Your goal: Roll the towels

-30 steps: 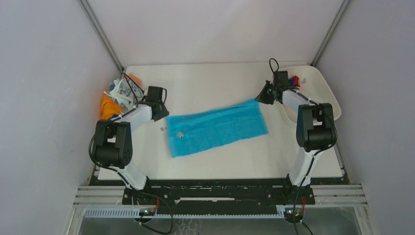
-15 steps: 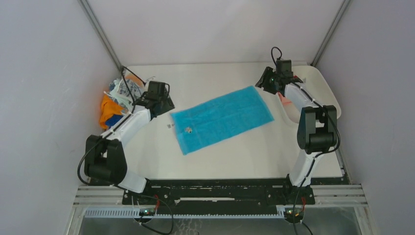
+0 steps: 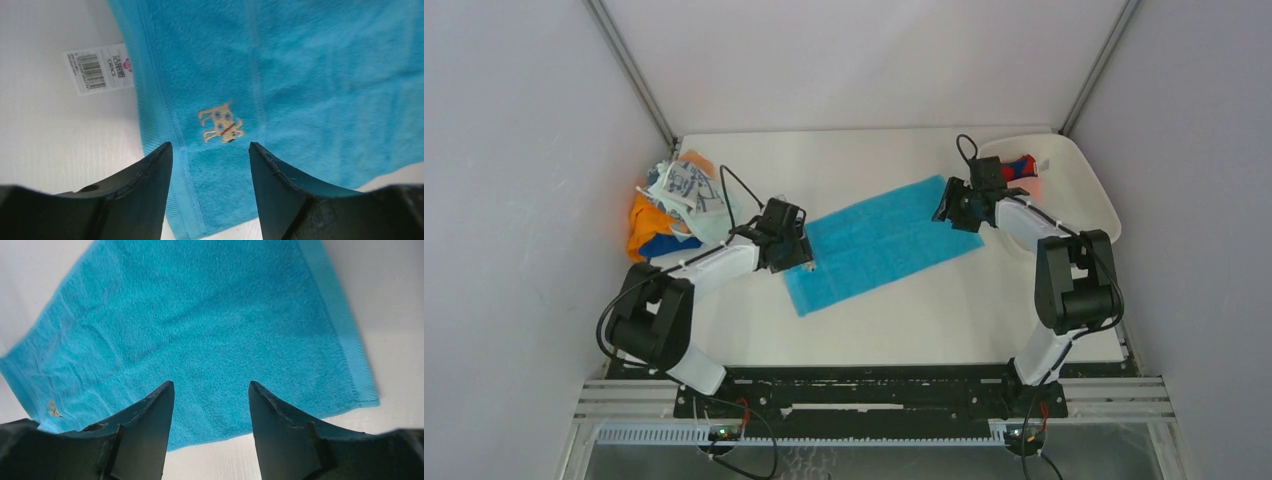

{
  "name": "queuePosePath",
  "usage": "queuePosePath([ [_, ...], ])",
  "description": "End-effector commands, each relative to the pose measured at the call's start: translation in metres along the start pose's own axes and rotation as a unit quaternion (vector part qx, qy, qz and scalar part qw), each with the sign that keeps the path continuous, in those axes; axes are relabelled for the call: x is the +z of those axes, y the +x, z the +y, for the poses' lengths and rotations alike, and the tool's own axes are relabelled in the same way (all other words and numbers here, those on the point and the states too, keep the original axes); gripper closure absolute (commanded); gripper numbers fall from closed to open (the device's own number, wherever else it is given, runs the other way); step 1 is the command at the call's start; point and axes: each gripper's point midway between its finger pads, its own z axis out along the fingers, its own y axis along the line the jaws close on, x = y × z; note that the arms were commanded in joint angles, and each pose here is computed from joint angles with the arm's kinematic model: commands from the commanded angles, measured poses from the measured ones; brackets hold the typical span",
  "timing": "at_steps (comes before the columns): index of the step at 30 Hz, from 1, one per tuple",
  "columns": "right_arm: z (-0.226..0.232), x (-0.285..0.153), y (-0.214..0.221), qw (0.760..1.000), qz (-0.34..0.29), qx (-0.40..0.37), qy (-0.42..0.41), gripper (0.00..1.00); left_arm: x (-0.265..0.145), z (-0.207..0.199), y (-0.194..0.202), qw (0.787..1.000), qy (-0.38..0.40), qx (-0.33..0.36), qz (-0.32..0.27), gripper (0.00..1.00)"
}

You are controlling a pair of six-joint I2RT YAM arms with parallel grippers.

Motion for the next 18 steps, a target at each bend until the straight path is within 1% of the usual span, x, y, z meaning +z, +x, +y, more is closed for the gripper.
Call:
queuePosePath([
  [1,0.008,0.006,0.015,1.0,0.015,-0.014,-0.008,0.43,0.02,0.013,0.013,0.999,-0.005,-0.031,0.021,0.37],
  [6,0.001,0.011,0.052,0.999,0.052,-0.01,0.005,0.41,0.028,0.044,0.029,0.997,-0.043,-0.049,0.047,0.37],
  [10,-0.014,0.013,0.094,0.994,0.103,-0.003,0.022,0.39,0.024,0.067,0.04,0.993,-0.06,-0.078,0.058,0.37],
  [13,-0.019,0.0,0.119,0.992,0.118,-0.017,0.037,0.38,0.016,0.081,0.051,0.991,-0.07,-0.093,0.062,0.37],
  [18,-0.017,-0.032,0.165,0.991,0.126,-0.019,0.027,0.37,-0.002,0.1,0.064,0.989,-0.084,-0.115,0.045,0.37],
])
